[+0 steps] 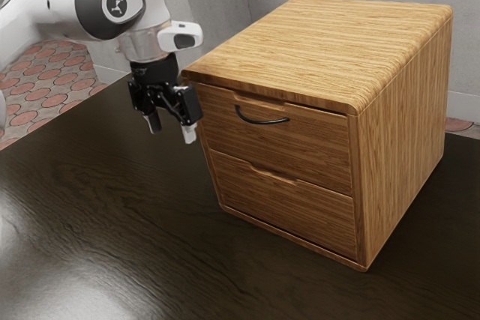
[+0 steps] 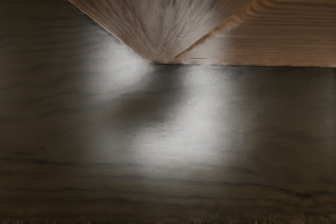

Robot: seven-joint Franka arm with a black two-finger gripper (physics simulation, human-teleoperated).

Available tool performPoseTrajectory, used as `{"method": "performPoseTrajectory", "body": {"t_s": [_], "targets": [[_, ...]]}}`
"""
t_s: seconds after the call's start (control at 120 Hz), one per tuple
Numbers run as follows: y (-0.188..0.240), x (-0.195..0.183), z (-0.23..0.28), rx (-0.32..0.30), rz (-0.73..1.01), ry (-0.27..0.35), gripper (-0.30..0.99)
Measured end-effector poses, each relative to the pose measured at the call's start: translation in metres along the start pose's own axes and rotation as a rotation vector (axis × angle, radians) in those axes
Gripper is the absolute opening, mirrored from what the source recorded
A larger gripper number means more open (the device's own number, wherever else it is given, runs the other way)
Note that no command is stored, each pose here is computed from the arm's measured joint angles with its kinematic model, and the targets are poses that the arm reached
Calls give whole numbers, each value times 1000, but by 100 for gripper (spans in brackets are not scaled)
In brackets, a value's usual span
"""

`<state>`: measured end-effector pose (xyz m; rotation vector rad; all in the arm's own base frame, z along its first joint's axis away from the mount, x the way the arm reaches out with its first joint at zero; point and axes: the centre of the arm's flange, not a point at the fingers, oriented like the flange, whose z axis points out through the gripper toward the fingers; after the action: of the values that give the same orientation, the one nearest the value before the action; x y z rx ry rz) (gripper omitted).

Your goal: Pull the drawer handle with one arm to open the drawer

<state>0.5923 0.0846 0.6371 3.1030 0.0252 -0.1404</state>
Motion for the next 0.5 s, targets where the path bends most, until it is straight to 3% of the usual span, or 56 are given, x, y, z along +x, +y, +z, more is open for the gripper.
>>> {"method": "performPoseTrajectory", "body": {"t_s": [0.25,0.383,0.5], "targets": [[-10,-7,-2,-26,38,-17,69],[1,-52,-74,-16,66,113,69],[12,-67,-93,-21,35,143,69]]}}
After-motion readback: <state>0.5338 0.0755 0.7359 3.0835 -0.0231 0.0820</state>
